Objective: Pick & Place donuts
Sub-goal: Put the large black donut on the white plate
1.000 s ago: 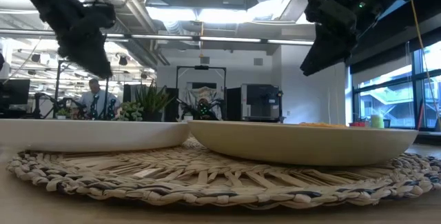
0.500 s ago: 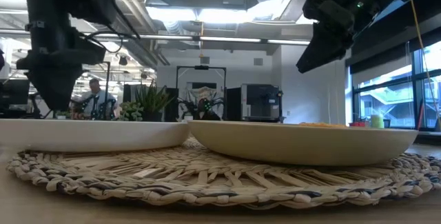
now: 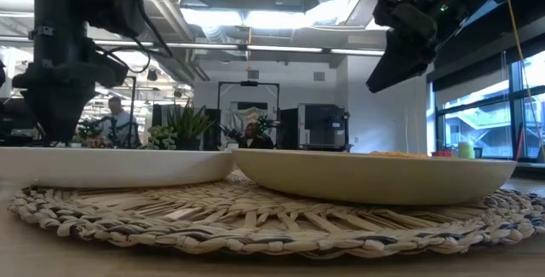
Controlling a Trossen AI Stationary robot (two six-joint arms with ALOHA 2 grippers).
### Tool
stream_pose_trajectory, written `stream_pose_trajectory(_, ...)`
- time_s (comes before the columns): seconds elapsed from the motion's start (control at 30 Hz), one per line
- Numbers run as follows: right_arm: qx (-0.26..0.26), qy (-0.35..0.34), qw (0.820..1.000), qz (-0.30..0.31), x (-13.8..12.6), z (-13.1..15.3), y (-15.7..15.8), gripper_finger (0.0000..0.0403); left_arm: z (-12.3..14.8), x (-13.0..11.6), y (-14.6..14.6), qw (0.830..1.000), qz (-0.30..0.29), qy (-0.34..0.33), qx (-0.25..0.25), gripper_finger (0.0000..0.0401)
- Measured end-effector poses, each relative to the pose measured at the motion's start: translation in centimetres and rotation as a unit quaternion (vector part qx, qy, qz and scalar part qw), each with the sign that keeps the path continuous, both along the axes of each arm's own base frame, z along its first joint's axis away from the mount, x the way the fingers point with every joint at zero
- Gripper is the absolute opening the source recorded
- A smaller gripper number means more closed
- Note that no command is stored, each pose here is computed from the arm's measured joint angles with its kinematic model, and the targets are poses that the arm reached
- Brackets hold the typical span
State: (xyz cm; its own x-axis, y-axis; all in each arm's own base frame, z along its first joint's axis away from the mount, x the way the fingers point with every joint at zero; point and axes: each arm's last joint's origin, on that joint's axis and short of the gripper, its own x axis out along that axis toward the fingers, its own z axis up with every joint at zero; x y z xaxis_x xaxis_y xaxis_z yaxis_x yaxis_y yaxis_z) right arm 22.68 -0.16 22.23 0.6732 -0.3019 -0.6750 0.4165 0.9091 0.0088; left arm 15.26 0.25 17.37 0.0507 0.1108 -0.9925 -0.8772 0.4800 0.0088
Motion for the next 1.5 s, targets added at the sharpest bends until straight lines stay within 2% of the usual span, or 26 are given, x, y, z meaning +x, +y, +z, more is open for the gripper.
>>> stream_pose_trajectory(0.33,0.004,0.040,0.999,-0.006,1.0,-1.8,0.0,0.0171,-1.7,0.8,-0.1,0.998,0.013,0.061,-0.011,0.0164)
stream_pose_trajectory(0.53,0.000,0.043,0.999,-0.001,1.0,-1.9,0.0,0.0171,-2.3,1.1,-0.1,0.997,0.023,0.077,-0.016,0.0157)
stream_pose_trajectory(0.7,0.028,0.043,0.998,0.026,0.8,-1.8,0.3,0.0171,-2.4,1.3,-0.1,0.997,0.022,0.067,-0.022,0.0122)
stream_pose_trajectory(0.97,0.023,0.039,0.999,0.030,0.9,-1.7,0.6,0.0171,-2.2,1.3,-0.2,0.997,0.009,0.063,-0.030,0.0049)
stream_pose_trajectory(1.1,0.022,0.039,0.999,0.029,0.9,-1.7,0.6,0.0171,-0.9,2.0,-0.2,0.998,-0.022,0.044,-0.029,0.0021)
stream_pose_trajectory(1.17,0.022,0.039,0.999,0.029,0.9,-1.7,0.6,0.0171,0.3,2.5,-0.1,0.999,-0.033,0.034,-0.011,0.0012)
stream_pose_trajectory(1.33,0.021,0.040,0.999,0.030,0.9,-1.7,0.6,0.0171,3.6,4.1,0.3,0.997,-0.051,-0.013,0.053,0.0016)
stream_pose_trajectory(1.5,0.021,0.040,0.999,0.029,0.9,-1.7,0.6,0.0171,6.0,5.9,0.1,0.990,-0.074,-0.090,0.074,0.0014)
